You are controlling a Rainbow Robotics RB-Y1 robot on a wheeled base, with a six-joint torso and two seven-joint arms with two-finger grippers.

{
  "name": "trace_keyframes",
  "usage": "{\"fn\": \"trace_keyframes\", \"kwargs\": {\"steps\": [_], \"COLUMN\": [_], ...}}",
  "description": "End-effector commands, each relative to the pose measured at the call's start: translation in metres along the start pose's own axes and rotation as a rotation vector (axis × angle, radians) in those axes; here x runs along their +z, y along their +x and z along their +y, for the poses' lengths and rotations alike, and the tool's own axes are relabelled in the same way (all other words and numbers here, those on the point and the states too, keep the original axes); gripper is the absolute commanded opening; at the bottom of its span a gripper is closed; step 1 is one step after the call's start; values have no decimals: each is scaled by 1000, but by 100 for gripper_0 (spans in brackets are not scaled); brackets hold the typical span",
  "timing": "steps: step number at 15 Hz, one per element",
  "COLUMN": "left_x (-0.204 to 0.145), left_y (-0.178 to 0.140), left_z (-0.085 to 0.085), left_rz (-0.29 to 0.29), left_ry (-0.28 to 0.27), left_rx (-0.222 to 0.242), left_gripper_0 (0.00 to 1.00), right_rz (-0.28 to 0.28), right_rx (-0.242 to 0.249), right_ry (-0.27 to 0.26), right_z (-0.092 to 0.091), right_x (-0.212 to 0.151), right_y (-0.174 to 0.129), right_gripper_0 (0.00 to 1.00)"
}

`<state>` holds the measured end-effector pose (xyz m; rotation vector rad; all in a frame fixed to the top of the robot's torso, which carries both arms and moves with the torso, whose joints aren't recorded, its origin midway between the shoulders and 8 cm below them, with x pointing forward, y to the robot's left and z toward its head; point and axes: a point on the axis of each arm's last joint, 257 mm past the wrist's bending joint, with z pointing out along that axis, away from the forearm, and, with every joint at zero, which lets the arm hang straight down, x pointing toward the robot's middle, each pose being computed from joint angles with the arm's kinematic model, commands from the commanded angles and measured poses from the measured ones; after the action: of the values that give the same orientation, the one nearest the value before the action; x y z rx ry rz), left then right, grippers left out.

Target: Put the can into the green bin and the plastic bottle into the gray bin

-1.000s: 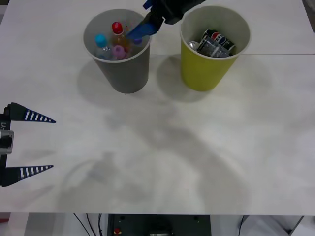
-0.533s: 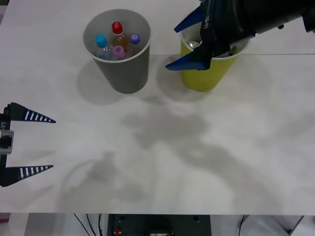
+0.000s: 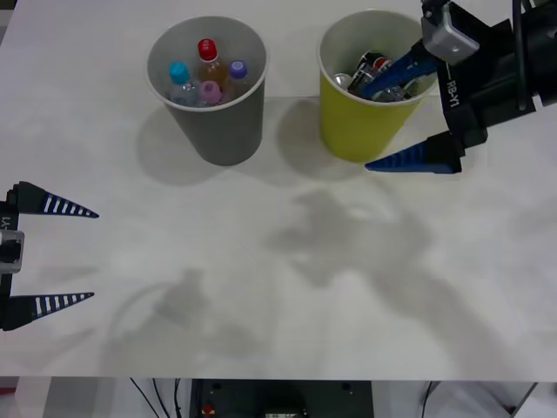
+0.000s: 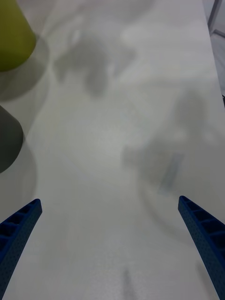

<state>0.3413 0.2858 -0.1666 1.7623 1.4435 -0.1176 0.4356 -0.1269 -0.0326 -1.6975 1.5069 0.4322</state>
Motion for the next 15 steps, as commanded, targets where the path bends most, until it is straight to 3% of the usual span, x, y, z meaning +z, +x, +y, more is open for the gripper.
{"fn": "trace_keyframes", "kwargs": {"steps": [1, 11, 15], "left_x": [0, 0, 0], "left_y": [0, 0, 0], "left_z": [0, 0, 0], "left_rz": [0, 0, 0], "left_ry": [0, 0, 0], "left_rx": [0, 0, 0], "left_gripper_0": [100, 100, 100], "right_rz": [2, 65, 86], "right_rx": [-15, 10, -36], "right_ry": [7, 27, 25], "right_z": [19, 112, 138], "right_x": [-7, -30, -39], "right_y": [22, 86, 111], "right_gripper_0": [100, 100, 100]}}
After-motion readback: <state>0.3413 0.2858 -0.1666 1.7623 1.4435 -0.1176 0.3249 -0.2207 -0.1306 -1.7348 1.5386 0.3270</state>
